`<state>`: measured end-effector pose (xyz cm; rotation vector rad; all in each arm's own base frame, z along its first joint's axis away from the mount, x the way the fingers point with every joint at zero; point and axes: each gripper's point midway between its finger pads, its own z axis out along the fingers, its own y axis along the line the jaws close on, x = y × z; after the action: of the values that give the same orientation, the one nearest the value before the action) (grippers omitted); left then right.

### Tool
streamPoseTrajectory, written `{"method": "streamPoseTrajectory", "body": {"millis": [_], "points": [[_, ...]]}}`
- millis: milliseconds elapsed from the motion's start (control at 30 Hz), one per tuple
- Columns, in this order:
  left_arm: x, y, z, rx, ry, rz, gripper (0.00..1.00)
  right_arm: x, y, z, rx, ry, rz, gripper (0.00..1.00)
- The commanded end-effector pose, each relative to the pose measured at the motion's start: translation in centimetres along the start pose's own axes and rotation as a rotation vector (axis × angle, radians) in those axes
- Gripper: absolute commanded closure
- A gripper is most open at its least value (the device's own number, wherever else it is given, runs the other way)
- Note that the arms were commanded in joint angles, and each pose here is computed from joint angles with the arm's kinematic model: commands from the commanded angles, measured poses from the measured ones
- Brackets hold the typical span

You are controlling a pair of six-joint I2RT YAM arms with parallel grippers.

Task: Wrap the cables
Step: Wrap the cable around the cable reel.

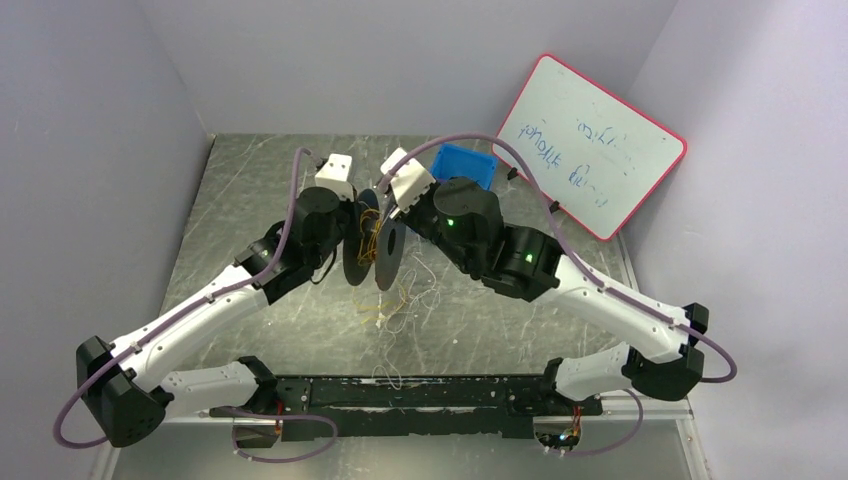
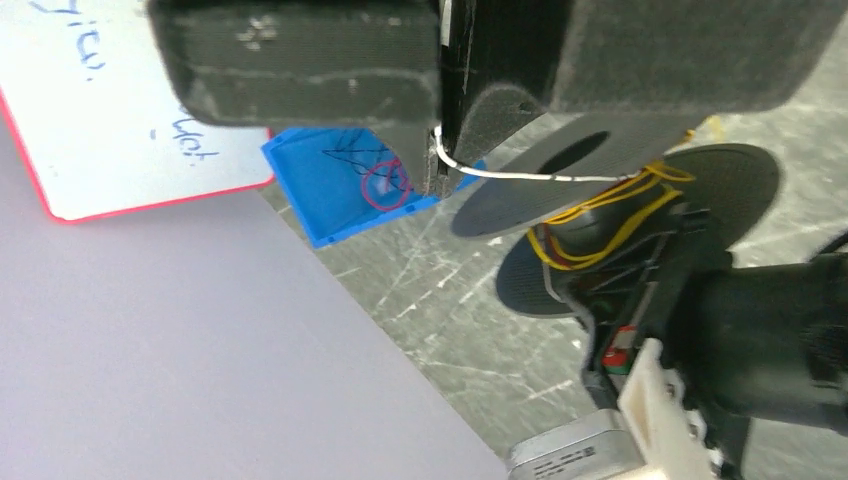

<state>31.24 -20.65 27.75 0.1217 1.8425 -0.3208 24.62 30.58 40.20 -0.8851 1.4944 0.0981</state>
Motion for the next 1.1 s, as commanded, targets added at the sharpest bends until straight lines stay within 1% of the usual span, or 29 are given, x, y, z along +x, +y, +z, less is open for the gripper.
{"method": "streamPoseTrajectory", "body": {"millis": [0, 200, 300, 367, 500, 567, 733, 833, 967, 1067], "points": [[0.5, -0.4, -1.0, 0.059, 0.034, 0.038, 0.93, -1.2, -2.5, 0.6, 0.031, -0.04, -0.084, 0.97], [1.7, -0.6, -1.8, 0.099, 0.089, 0.076, 0.93, -1.3, -5.8, 2.7, 0.145, -0.033, -0.154, 0.95], [2.3, -0.7, -2.3, 0.127, 0.111, 0.088, 0.93, -1.0, -7.4, 4.0, 0.183, -0.025, -0.172, 0.9], [2.6, -1.0, -2.8, 0.155, 0.126, 0.095, 0.93, -0.3, -8.4, 4.9, 0.195, -0.017, -0.167, 0.88], [2.7, -1.8, -4.1, 0.226, 0.152, 0.117, 0.93, 1.7, -9.5, 6.4, 0.201, -0.011, -0.131, 0.76], [2.6, -2.2, -4.8, 0.266, 0.164, 0.129, 0.93, 3.1, -10.4, 7.0, 0.22, 0.004, -0.1, 0.68], [2.4, -2.6, -6.7, 0.333, 0.186, 0.147, 0.93, 6.6, -11.2, 8.1, 0.212, 0.023, 0.001, 0.57], [2.1, -2.9, -7.9, 0.379, 0.183, 0.153, 0.93, 9.6, -11.3, 8.6, 0.211, 0.052, 0.066, 0.57], [1.2, -3.4, -9.4, 0.432, 0.165, 0.149, 0.93, 12.7, -10.6, 9.1, 0.179, 0.058, 0.18, 0.57], [0.3, -3.9, -10.7, 0.481, 0.149, 0.139, 0.93, 15.2, -9.8, 9.4, 0.16, 0.078, 0.253, 0.6]]}}
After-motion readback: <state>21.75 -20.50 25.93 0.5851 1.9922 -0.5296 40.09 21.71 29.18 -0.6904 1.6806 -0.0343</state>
